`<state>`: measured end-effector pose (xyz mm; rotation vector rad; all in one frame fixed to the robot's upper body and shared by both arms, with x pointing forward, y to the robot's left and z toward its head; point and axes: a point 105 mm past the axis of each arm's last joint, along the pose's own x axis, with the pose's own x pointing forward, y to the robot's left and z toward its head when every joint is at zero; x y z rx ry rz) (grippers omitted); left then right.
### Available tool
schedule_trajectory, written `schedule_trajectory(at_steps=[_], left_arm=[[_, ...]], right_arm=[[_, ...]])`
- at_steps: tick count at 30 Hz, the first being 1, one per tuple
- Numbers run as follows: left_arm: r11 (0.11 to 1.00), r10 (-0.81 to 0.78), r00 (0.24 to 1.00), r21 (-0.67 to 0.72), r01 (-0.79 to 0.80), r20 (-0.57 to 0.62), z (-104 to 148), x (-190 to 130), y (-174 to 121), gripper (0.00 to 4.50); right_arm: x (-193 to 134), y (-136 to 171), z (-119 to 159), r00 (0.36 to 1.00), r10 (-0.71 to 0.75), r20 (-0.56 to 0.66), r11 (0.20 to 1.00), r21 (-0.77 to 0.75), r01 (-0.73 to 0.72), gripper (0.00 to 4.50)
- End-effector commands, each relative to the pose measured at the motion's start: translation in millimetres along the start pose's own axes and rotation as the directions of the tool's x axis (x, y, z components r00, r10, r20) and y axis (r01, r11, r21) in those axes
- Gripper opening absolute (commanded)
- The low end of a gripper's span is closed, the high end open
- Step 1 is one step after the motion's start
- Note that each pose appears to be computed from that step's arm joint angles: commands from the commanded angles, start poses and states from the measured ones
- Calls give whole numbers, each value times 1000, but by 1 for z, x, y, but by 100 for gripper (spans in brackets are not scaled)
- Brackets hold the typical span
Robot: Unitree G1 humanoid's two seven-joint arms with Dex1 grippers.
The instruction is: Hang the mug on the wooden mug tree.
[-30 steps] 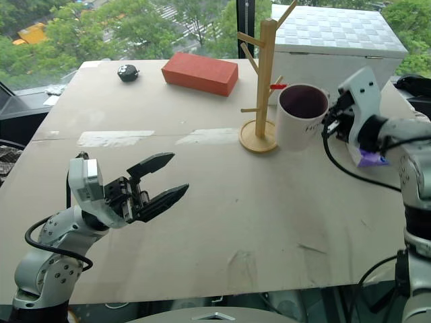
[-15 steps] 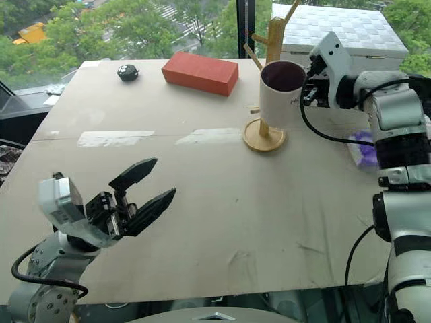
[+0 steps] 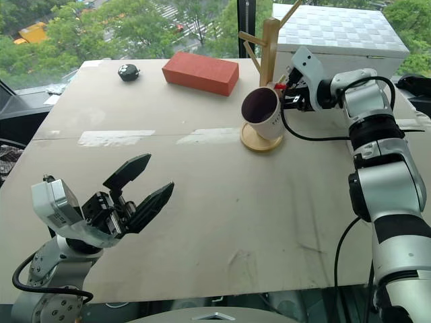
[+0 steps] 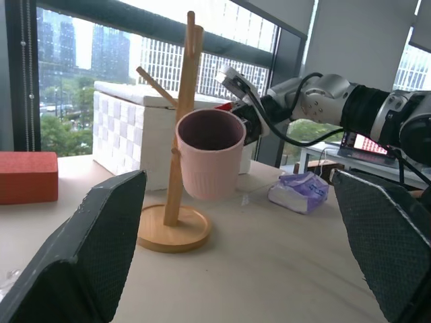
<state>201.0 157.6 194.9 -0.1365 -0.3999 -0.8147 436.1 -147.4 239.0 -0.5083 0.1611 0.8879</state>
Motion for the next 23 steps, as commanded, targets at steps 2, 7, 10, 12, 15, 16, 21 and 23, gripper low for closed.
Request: schedule_trajectory(at_steps=[2, 7, 10, 12, 15, 16, 21, 23], left_arm=[[999, 9, 999, 38, -10, 33, 8, -5, 4, 450], [999, 28, 997, -18, -30, -78, -12, -13, 12, 450], [999, 38, 982, -26, -43, -188, -29, -19, 20, 450], [998, 69, 957, 8, -70, -281, -42, -27, 29, 450], [997, 75, 950, 11, -75, -304, -42, -31, 39, 450], [996, 82, 945, 8, -84, -317, -42, -34, 42, 450], [995, 80, 921, -19, -94, -382, -53, -44, 46, 450], [996, 74, 912, -24, -91, -405, -58, -47, 47, 450]], right_arm=[[-58, -14, 12, 978, -84, 190, 993, -64, 98, 281], [-104, 13, -9, 961, -81, 264, 996, -13, 88, 281], [-121, 42, -34, 971, -65, 229, 998, 24, 61, 281], [-131, 64, -57, 980, -69, 184, 997, 34, 64, 281], [-144, 88, -83, 984, -124, 130, 991, 71, 116, 281], [-148, 97, -92, 985, -129, 111, 989, 82, 120, 281], [-152, 129, -121, 983, -173, 67, 978, 132, 163, 281], [-147, 135, -122, 981, -178, 80, 977, 135, 166, 281]])
